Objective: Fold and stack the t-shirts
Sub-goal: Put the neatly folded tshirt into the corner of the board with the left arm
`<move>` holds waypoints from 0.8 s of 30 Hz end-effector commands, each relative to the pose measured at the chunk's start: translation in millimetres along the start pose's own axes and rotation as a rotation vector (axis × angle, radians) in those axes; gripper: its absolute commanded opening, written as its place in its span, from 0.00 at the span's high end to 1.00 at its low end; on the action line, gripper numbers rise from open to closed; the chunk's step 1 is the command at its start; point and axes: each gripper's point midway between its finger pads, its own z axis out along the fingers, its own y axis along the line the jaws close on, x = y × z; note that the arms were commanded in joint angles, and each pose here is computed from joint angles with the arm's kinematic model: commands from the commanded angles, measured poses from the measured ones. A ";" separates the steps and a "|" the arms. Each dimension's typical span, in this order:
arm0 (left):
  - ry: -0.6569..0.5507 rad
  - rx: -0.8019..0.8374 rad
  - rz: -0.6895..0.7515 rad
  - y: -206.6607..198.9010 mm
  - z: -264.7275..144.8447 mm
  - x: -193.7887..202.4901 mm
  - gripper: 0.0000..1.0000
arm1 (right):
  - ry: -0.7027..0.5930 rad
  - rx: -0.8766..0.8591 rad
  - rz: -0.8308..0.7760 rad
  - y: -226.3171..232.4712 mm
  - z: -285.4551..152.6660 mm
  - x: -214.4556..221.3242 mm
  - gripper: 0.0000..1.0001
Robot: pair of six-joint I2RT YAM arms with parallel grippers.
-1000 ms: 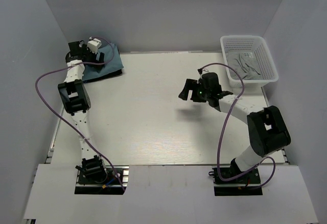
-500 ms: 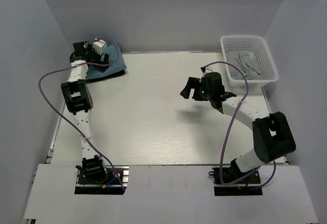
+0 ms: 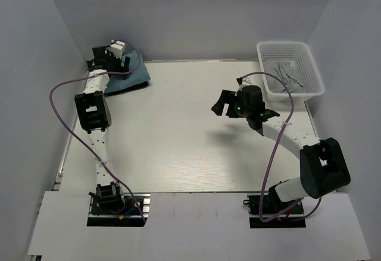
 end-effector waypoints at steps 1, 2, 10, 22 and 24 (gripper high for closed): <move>-0.166 -0.313 -0.101 57.6 -63.5 -101.5 0.00 | -0.064 -0.058 -0.034 14.3 -11.1 -15.1 0.10; -0.196 -0.348 -0.111 63.6 -80.7 -119.7 0.00 | -0.065 -0.067 -0.040 15.5 -12.6 -15.2 0.10; -0.300 -0.334 -0.282 40.9 -155.1 -184.0 0.00 | -0.103 -0.103 -0.069 20.2 -34.0 -13.2 0.10; -0.227 0.195 -0.553 -70.3 -72.4 -154.4 0.00 | -0.098 -0.006 -0.092 -2.1 -35.2 -4.5 0.10; -0.202 0.236 -0.544 -86.2 -56.2 -146.8 0.00 | -0.095 0.014 -0.089 -6.1 -30.3 -5.7 0.10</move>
